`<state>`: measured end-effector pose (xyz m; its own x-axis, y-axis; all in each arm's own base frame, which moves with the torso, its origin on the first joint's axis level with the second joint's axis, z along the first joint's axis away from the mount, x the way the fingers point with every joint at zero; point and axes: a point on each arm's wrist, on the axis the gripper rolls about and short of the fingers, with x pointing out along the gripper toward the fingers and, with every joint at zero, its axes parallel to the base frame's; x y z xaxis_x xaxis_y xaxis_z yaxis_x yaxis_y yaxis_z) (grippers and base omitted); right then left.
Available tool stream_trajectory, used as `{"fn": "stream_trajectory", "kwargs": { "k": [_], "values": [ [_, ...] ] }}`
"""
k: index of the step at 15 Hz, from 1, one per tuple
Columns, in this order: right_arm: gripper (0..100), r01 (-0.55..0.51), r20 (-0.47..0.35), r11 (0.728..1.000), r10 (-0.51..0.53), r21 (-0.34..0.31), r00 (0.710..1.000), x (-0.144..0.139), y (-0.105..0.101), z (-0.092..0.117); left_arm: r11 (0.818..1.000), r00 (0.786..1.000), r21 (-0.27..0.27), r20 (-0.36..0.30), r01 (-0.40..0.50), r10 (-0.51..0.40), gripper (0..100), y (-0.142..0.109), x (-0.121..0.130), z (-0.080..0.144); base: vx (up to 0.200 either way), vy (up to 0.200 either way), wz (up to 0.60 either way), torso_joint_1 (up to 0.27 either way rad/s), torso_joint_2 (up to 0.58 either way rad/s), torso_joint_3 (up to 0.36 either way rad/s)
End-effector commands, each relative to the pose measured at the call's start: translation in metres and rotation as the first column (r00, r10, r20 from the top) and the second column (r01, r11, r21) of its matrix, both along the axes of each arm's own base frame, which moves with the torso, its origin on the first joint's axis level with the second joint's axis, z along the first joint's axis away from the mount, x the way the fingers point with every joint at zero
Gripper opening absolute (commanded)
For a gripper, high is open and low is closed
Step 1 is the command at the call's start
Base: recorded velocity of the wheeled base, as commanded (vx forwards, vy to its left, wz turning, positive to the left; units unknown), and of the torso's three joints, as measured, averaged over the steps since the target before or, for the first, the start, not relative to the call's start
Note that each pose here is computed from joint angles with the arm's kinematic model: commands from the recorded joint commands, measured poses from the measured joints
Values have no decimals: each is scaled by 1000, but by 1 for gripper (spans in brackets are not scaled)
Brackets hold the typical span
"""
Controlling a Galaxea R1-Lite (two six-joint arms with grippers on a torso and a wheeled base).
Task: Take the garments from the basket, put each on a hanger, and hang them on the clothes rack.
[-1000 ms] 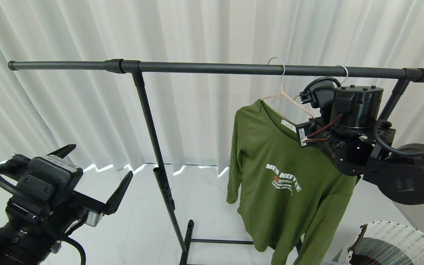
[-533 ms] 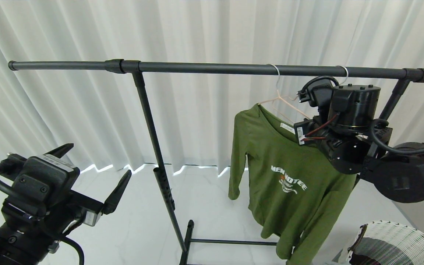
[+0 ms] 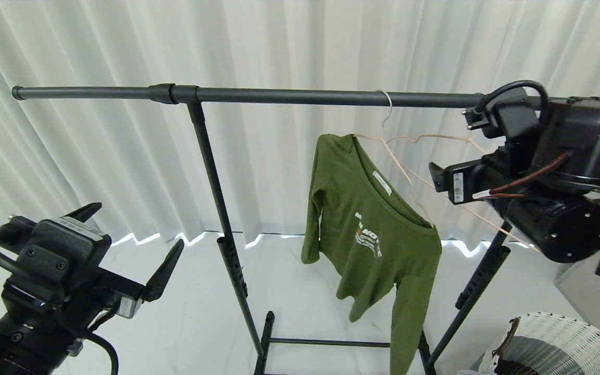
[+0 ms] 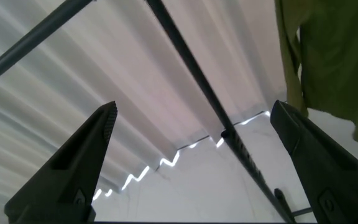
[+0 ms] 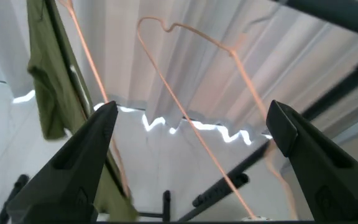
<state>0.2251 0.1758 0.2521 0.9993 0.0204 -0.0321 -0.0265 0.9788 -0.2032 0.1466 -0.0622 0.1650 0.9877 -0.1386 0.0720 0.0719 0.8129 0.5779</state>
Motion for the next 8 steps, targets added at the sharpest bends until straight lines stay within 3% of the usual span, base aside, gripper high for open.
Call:
{"fn": "stream_trajectory", "kwargs": {
  "k": [1,2,3,8],
  "values": [
    [100,11,32,999,-10,-30,999,-38,-36,12,999,999,7,-14,-36,36,100,6,1,-4,0,0,0,0,0,0],
    [100,39,17,995,-38,-88,999,-47,-52,10,998,998,9,-18,-59,59,100,9,1,-5,0,0,0,0,0,0],
    [100,69,-3,987,-70,-144,998,-56,-68,7,997,997,9,-18,-80,80,100,13,2,-5,-200,0,0,-2,7,2],
    [100,199,-79,934,-232,-298,970,-92,-129,-17,991,991,6,-26,-133,133,100,22,2,-7,-200,0,0,3,1,3]
  ]
}}
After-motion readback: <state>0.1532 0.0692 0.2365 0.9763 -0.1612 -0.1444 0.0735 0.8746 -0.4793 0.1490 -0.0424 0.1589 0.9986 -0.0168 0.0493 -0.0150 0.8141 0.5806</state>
